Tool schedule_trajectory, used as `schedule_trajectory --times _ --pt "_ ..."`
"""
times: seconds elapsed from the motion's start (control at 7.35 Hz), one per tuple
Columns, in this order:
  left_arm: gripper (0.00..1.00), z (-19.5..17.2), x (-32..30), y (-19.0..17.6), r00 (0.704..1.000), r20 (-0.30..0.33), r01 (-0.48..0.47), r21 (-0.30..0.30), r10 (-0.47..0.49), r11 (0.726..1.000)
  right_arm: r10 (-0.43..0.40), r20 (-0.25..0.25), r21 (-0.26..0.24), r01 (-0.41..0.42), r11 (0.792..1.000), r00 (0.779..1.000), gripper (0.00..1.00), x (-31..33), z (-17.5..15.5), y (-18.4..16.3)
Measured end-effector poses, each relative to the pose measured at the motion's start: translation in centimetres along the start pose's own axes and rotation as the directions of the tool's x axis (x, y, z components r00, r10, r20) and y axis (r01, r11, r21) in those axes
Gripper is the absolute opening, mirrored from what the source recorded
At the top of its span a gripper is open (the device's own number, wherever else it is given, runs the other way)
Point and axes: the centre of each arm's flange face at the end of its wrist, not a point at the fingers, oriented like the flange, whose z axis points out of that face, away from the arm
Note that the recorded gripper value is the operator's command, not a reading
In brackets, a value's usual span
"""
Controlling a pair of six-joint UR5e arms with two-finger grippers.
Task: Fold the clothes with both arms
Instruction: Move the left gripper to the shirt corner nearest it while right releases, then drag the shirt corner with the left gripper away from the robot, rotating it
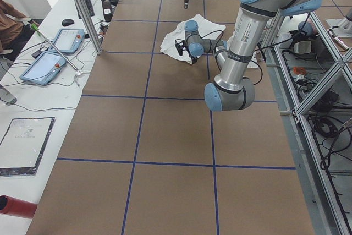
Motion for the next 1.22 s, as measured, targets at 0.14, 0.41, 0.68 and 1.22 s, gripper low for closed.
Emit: schedule_trajectory --times 0.14,0.41,0.68,1.22 --pt "0.64 0.48 -0.12 -0.23 1.000 -0.001 0.003 0.000 -0.003 1.000 0.001 -0.001 0.002 -0.001 1.000 1.000 1.00 0.09 -0.03 -0.10" --pt "0.33 0.56 0.06 -0.20 1.000 -0.007 0.004 -0.003 -0.004 1.000 0.002 -0.002 0.005 -0.002 1.000 1.000 1.00 0.14 -0.13 -0.21" --pt "0.19 0.36 0.37 0.12 1.000 -0.010 0.003 -0.011 -0.003 1.000 0.006 -0.003 0.011 -0.006 1.000 1.000 1.00 0.32 -0.33 -0.41" --pt "0.00 0.03 0.60 0.37 1.000 -0.012 0.024 -0.015 -0.025 1.000 0.010 -0.004 0.016 -0.010 1.000 1.000 1.00 0.53 -0.52 -0.61"
